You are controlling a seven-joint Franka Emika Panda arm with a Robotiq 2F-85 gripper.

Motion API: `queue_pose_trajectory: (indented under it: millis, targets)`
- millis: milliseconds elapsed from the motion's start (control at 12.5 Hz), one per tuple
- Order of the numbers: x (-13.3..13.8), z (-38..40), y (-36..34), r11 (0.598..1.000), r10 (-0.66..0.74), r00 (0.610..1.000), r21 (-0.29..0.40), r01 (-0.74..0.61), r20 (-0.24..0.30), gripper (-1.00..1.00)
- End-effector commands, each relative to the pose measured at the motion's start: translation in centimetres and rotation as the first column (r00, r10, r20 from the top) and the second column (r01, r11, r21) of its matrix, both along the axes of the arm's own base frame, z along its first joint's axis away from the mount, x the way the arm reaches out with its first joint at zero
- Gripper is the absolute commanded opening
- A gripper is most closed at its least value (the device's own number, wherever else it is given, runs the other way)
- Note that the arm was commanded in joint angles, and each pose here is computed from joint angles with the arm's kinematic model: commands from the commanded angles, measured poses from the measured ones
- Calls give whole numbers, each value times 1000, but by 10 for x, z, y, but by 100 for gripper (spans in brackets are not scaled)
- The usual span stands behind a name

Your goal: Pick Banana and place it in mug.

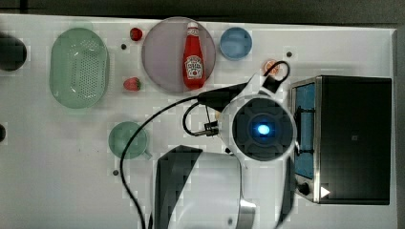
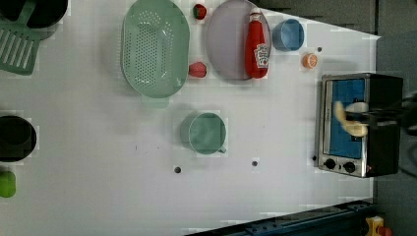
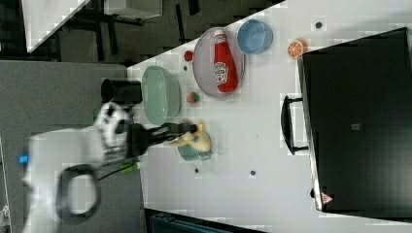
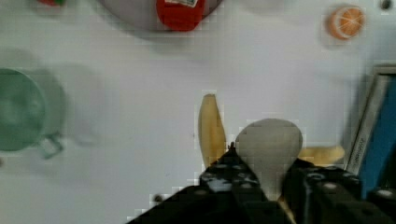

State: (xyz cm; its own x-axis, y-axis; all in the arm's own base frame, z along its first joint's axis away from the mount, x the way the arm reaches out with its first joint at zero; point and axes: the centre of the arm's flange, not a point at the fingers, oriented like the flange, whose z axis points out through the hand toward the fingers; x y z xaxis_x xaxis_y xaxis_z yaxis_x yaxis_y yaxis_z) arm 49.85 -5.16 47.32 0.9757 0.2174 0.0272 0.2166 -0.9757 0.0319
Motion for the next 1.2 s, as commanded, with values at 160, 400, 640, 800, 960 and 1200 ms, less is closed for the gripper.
queue_pose_trajectory:
  millis: [160,400,640,800,960,1200]
  targets:
    - [-9,18,78,995,-95,994,-14,95,-52,-57]
    - [-18,15,144,985,-171,984,-39,169,-42,-56]
    - [-30,1,207,958,-285,957,-50,283,-50,-57]
    - [-40,-16,243,921,-390,917,-38,388,-81,-56]
    - [-44,-39,271,891,-454,888,-16,454,-71,-56]
    - [-44,-88,286,863,-502,863,38,504,-50,-57]
